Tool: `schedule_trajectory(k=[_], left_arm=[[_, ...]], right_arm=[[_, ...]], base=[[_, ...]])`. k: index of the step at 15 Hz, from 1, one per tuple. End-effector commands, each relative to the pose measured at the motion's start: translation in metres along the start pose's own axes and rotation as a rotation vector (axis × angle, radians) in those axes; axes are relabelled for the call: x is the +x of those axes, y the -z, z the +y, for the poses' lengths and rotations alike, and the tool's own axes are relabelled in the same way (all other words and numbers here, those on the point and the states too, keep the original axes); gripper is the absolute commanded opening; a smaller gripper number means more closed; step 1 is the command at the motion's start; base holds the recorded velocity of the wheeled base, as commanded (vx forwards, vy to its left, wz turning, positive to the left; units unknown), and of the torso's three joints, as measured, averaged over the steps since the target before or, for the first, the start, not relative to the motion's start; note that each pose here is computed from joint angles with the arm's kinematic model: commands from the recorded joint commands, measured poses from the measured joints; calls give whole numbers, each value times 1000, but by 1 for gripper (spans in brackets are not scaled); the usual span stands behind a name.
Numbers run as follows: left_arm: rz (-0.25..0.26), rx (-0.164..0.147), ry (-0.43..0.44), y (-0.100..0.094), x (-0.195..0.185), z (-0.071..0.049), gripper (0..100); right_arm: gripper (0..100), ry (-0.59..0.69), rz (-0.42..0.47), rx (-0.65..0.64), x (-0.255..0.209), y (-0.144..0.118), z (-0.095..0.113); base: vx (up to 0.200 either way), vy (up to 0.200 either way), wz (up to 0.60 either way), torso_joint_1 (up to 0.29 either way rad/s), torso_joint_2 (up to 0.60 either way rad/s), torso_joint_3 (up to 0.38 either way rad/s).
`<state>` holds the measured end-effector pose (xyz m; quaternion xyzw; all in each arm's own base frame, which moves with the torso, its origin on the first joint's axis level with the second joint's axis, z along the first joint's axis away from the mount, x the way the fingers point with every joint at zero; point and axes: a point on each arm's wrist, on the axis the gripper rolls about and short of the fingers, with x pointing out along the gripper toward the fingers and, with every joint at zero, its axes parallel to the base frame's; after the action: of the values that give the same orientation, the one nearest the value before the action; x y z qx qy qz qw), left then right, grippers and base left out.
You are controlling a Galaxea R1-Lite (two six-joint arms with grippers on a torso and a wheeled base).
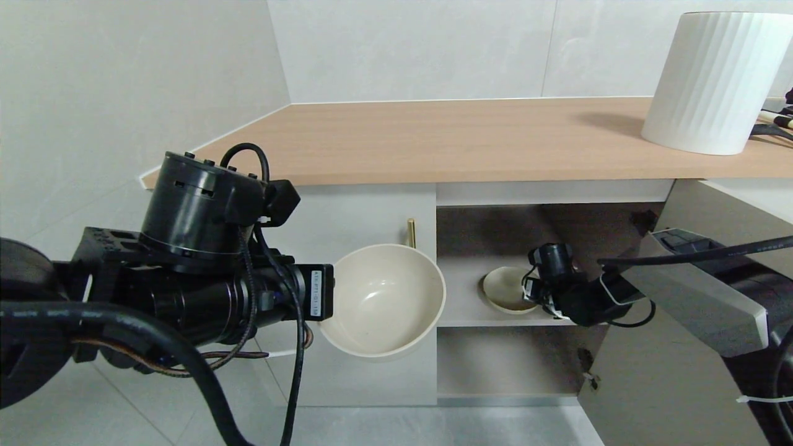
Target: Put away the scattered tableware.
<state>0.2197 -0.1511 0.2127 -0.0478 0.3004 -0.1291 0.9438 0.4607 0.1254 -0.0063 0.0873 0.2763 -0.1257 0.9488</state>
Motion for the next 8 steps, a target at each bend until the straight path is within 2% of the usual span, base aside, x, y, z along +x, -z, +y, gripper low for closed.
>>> schedule_trajectory(k=[1,6,8], left_arm=[[3,1,-1,0,1,0,0],[3,2,0,1,1,-1,0],[17,6,-4,3,4,-1,0]], right_arm=[[100,-2,-4,2,0,-1,1],[100,-7,-19,36,-1,-6,2],[100,-18,-33,60,-16,-15,4]], base=[[0,0,0,0,0,0],[0,0,0,0,0,0],[0,0,0,0,0,0]])
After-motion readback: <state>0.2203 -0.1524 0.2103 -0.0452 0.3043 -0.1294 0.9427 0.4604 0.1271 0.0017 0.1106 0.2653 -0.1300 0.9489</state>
